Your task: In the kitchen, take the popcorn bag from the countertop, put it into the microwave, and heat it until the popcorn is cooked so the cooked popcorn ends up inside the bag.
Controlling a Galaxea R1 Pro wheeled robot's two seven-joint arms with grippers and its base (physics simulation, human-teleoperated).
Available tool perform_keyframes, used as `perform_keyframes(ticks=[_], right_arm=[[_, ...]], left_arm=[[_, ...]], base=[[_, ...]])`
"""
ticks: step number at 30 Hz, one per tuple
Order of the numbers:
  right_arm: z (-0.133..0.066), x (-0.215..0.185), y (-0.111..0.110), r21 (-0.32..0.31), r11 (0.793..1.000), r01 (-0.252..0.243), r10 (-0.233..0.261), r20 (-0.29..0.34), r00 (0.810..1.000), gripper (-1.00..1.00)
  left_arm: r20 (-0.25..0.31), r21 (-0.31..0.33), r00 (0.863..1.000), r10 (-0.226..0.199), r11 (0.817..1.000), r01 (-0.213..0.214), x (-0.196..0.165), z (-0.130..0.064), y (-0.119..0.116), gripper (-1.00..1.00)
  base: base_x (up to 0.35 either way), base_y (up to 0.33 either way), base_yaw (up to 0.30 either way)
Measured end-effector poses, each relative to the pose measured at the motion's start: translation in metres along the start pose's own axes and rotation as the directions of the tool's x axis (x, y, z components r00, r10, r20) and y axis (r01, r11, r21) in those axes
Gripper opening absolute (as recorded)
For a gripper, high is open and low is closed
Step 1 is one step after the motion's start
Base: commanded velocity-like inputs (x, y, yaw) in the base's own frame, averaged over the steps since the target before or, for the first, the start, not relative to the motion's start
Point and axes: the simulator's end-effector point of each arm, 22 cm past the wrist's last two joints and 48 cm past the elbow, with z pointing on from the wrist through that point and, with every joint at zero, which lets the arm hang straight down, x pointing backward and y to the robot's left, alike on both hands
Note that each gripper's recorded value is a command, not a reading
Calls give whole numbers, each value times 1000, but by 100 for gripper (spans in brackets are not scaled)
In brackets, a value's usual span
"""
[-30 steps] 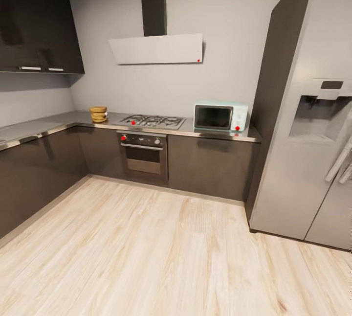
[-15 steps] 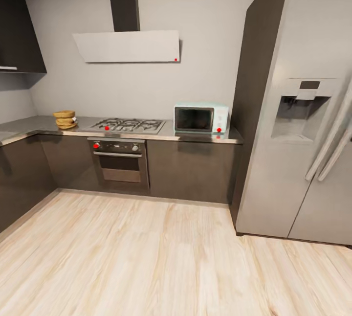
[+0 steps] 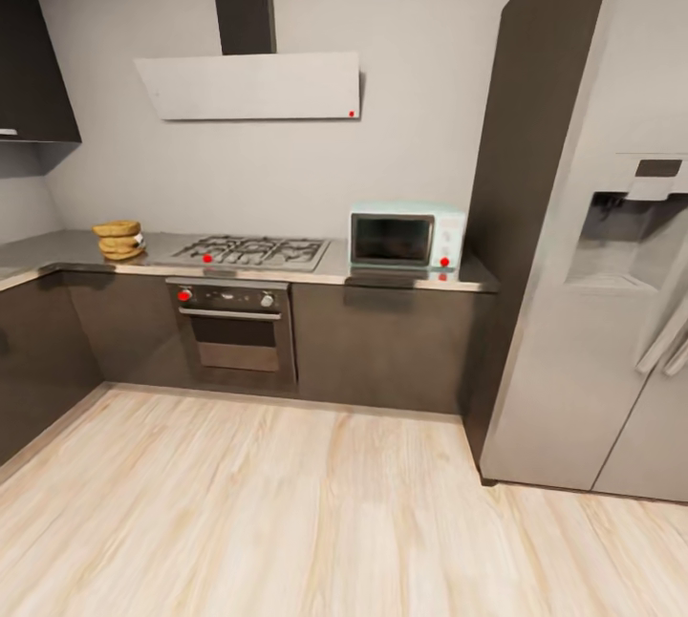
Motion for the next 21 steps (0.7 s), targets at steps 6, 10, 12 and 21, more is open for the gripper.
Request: perform_keyframes(ticks=[6, 10, 12, 21], right_arm=[[0, -1, 0, 0, 1000, -1, 1, 5, 1000, 100], [0, -1, 0, 1, 1000, -17, 17, 4, 1000, 100], [0, -1, 0, 1, 1000, -18, 18, 4, 1000, 100], [0, -1, 0, 1, 1000, -19, 19, 5, 1000, 100]], left_arm=[[0, 0, 1000, 1, 1000, -1, 0, 0, 0, 100], [0, 0, 1000, 3, 1000, -3, 0, 0, 0, 100], [0, 0, 1000, 2, 1000, -2, 0, 0, 0, 100], [0, 0, 1000, -3, 1000, 3, 0, 0, 0, 100]], base=[[325, 115, -8], [326, 13, -190], [326, 2, -235], [325, 0, -242]])
